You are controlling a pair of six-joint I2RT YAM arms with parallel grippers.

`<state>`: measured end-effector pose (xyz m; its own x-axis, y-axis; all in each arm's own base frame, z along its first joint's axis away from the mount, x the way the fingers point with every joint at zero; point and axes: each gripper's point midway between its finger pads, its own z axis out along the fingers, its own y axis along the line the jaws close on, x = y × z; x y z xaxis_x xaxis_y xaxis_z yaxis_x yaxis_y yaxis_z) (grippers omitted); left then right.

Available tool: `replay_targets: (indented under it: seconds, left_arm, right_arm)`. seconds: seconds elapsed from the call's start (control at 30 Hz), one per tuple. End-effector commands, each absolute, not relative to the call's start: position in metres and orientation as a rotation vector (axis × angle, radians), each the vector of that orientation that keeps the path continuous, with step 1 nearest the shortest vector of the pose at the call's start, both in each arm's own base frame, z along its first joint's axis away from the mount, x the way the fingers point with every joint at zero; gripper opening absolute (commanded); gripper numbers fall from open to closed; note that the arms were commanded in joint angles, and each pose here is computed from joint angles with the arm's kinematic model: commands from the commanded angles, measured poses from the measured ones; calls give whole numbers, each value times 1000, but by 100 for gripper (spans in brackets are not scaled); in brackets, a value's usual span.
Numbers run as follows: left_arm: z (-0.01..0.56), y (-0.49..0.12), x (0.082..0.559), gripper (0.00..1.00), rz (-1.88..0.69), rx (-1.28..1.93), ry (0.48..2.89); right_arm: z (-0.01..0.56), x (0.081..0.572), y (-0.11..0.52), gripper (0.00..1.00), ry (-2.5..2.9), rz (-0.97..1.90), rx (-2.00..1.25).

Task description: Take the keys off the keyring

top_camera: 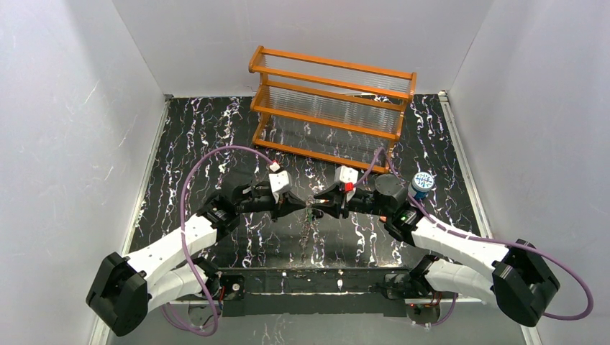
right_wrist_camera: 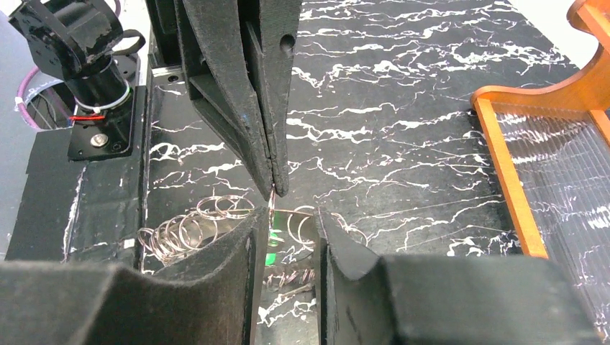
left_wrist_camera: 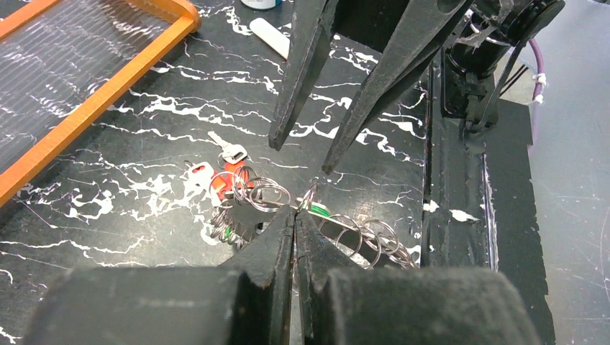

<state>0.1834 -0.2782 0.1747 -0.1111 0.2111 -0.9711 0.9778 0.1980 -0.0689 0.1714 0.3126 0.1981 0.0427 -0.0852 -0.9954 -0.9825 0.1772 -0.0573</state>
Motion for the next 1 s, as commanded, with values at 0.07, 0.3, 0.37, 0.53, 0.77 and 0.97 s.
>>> replay_targets:
  seconds: [0.07,0.3,0.37,0.53,0.77,0.97]
  left_arm:
    - [197,-281,182,0,-1029,1152,1432]
    - [197,-282,181,0,-1035,1145,1434]
    - [197,-282,182,0,-1037,1144,1437]
    - [197,-283,180,0,-1048,1148,1434]
    - [197,-281,181,0,-1021,1161,1432]
    - [191,-270,180,19,-905,1286,1424]
  right_arm:
    - [204,170,318,36,1250,1017,-1166]
    - [195,164,323,36,1254,1063,-1221]
    - [194,164,323,36,1257,1061,-1221]
    - [197,166,323,26,1244,1067,-1203]
    - [200,164,326,1,1259,1081,-1235]
    - [207,157,328,1,1348,1128,-1326]
